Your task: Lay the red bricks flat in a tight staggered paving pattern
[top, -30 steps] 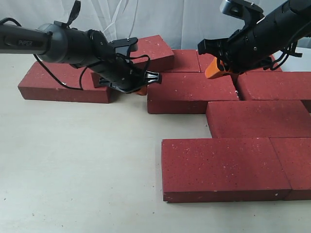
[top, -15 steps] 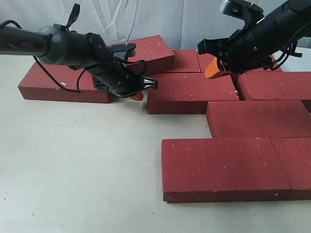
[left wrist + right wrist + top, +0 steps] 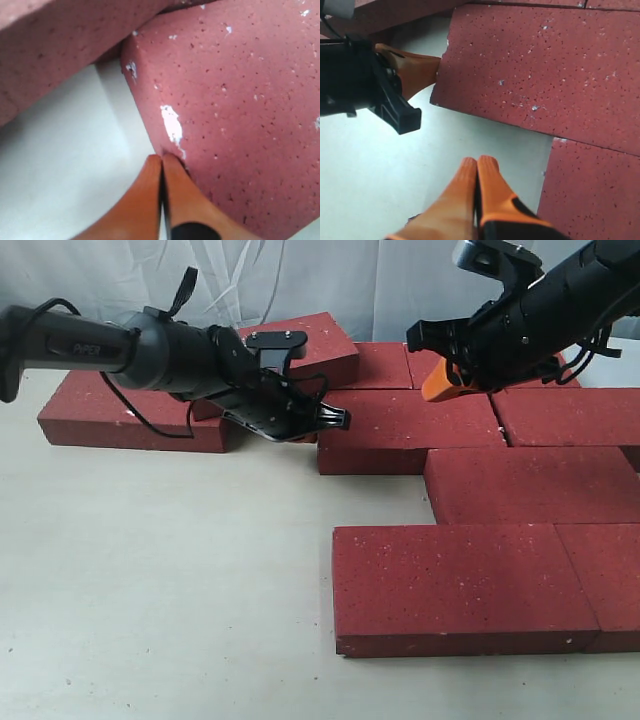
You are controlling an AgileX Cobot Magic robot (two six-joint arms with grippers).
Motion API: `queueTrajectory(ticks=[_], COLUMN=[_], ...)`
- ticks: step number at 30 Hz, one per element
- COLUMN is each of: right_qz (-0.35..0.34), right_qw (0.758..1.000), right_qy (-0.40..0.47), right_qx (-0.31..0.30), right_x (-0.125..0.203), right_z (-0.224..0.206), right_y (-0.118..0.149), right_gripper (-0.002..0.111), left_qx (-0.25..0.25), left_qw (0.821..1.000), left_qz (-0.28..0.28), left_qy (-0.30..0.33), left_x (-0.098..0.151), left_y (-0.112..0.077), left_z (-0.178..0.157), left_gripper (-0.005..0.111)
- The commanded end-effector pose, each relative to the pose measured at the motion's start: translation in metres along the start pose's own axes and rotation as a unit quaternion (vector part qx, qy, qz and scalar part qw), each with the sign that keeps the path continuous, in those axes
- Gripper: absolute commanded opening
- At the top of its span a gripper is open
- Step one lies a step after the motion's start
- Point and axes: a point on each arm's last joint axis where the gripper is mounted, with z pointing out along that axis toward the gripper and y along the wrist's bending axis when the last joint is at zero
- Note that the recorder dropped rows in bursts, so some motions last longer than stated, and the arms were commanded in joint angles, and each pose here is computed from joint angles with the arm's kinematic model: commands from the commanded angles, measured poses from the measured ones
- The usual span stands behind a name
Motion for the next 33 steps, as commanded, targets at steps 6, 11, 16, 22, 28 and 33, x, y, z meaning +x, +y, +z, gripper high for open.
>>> queueTrajectory(ticks=[6,11,16,22,28,33], right_qz=[-0.002,-0.002,-0.002,-0.002,-0.002,-0.002], right_qw=[1.000,1.000,1.000,1.000,1.000,1.000], right_qy=[-0.007,-0.007,-0.007,-0.001,0.003,0.007], right_qx=[0.001,0.001,0.001,-0.001,-0.002,-0.004], right_x=[-0.001,-0.001,-0.001,0.001,0.001,0.002], right_z=[-0.003,-0.003,-0.003,-0.003,-0.003,-0.003], right_y=[0.000,0.000,0.000,0.000,0.000,0.000], right_gripper=[-0.001,-0.001,-0.001,-0.001,-0.001,-0.001], left_qx=[0.021,0.049,0.048,0.053,0.062,0.062], left_qw=[1.000,0.999,0.999,0.999,0.998,0.997], left_qz=[-0.020,0.002,0.010,0.004,0.006,0.023], left_qy=[0.000,-0.012,-0.010,0.002,0.015,0.038], left_x=[0.005,0.007,0.006,0.003,-0.005,-0.011], left_y=[-0.010,-0.026,-0.022,-0.013,-0.001,0.015], left_z=[0.008,0.010,0.009,0.004,-0.012,-0.029], left_gripper=[0.000,0.000,0.000,0.000,0.000,0.000])
